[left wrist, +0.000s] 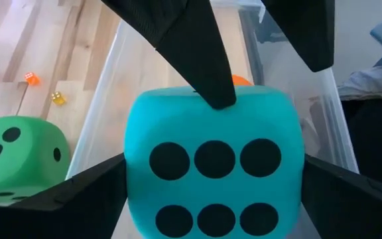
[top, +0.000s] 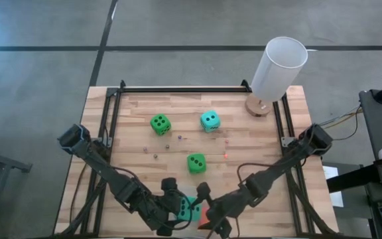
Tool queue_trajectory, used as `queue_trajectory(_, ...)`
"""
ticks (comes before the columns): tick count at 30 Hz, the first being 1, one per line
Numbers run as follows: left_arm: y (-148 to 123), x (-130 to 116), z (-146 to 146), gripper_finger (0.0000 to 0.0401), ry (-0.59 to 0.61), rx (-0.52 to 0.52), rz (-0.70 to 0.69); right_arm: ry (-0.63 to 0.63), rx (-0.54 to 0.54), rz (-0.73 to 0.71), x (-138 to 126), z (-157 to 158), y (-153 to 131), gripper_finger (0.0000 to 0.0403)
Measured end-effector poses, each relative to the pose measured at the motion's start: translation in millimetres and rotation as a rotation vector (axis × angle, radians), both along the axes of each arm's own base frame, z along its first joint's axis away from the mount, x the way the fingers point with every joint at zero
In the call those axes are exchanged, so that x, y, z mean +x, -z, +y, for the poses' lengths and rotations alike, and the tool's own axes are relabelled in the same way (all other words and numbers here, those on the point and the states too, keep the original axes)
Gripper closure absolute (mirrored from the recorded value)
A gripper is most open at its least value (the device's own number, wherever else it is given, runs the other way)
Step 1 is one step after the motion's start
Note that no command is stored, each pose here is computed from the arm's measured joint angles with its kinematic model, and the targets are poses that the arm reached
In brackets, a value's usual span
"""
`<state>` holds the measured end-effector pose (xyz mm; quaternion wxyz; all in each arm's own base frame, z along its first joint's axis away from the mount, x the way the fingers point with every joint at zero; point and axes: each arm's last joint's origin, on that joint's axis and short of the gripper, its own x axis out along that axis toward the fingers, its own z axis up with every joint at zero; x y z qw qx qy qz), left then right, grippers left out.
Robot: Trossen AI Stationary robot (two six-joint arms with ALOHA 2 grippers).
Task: Pick & Place Dice
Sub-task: Put the bottom large blue dice into the transparent bin
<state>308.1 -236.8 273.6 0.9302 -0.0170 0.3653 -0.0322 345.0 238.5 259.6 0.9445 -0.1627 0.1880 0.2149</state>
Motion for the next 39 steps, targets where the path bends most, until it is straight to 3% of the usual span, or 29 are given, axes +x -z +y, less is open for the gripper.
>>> queue_trajectory(15,-1,1,0,0.0003,-0.005,-0.004,-0.013,-0.014,0.035,0.095,-5,-2,4,0.0037)
queue_trajectory(22,1,2,0,0.0003,-0.014,-0.012,-0.034,-0.031,0.042,0.048,-5,-1,-10,0.0037)
queue_trajectory(39,0,10,3,0.0004,-0.023,-0.059,-0.085,-0.011,0.032,0.061,1,-4,-3,0.0037)
